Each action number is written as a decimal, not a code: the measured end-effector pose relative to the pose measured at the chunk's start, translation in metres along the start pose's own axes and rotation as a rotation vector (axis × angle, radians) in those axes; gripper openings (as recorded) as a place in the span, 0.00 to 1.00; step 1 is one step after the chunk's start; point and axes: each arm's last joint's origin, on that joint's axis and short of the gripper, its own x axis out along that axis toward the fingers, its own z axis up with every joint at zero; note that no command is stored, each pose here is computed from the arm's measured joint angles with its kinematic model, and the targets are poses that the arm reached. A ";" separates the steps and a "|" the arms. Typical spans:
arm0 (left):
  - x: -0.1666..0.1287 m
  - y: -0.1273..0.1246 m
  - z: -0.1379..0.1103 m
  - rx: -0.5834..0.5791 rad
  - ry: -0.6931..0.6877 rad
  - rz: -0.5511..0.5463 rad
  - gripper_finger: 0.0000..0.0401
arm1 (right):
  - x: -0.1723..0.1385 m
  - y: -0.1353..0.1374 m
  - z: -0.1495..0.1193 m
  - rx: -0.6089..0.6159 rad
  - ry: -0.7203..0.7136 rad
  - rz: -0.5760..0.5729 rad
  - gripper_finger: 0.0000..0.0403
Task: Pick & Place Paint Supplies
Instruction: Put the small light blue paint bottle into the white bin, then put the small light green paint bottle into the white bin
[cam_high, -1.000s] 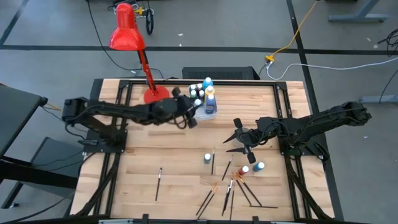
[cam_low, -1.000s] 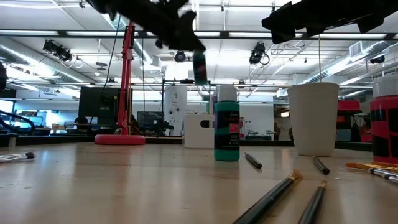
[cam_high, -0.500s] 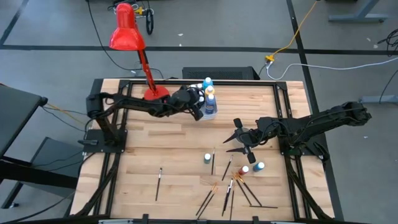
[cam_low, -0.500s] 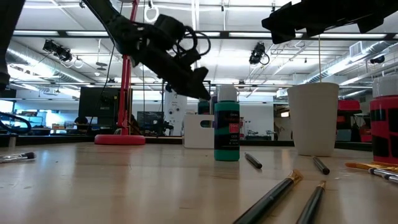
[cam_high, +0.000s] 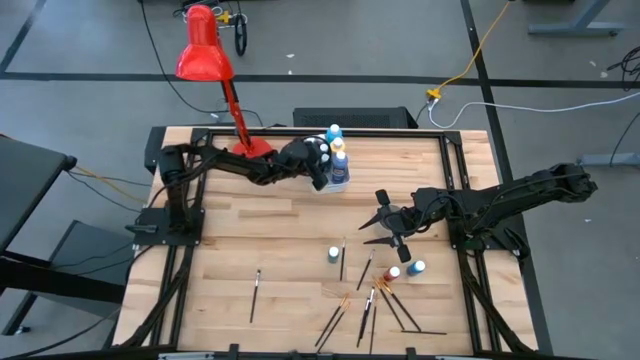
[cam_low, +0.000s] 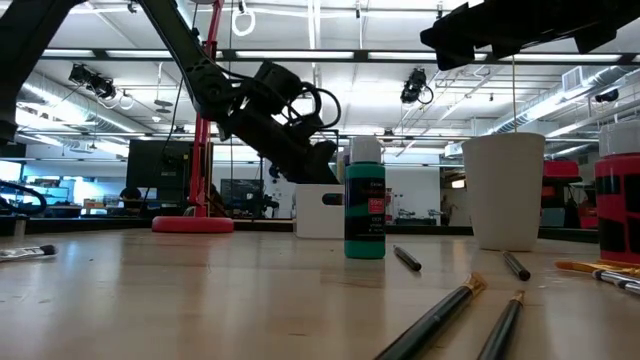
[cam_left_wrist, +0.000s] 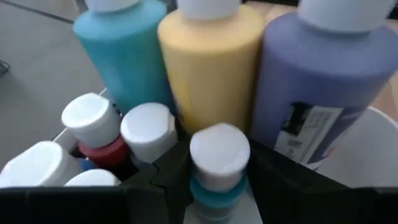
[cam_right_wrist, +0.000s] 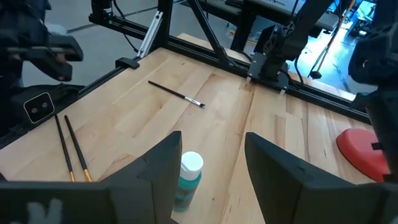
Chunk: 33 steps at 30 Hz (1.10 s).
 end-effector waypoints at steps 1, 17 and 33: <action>0.001 0.002 -0.001 -0.003 -0.002 0.005 0.40 | 0.000 0.000 0.000 0.000 -0.001 0.000 0.44; -0.012 0.000 0.023 0.078 -0.124 -0.002 0.44 | 0.000 -0.002 0.007 -0.011 -0.070 -0.019 0.44; -0.151 -0.026 0.120 0.061 -0.434 -0.422 0.41 | -0.002 -0.005 0.019 -0.138 -0.195 -0.066 0.44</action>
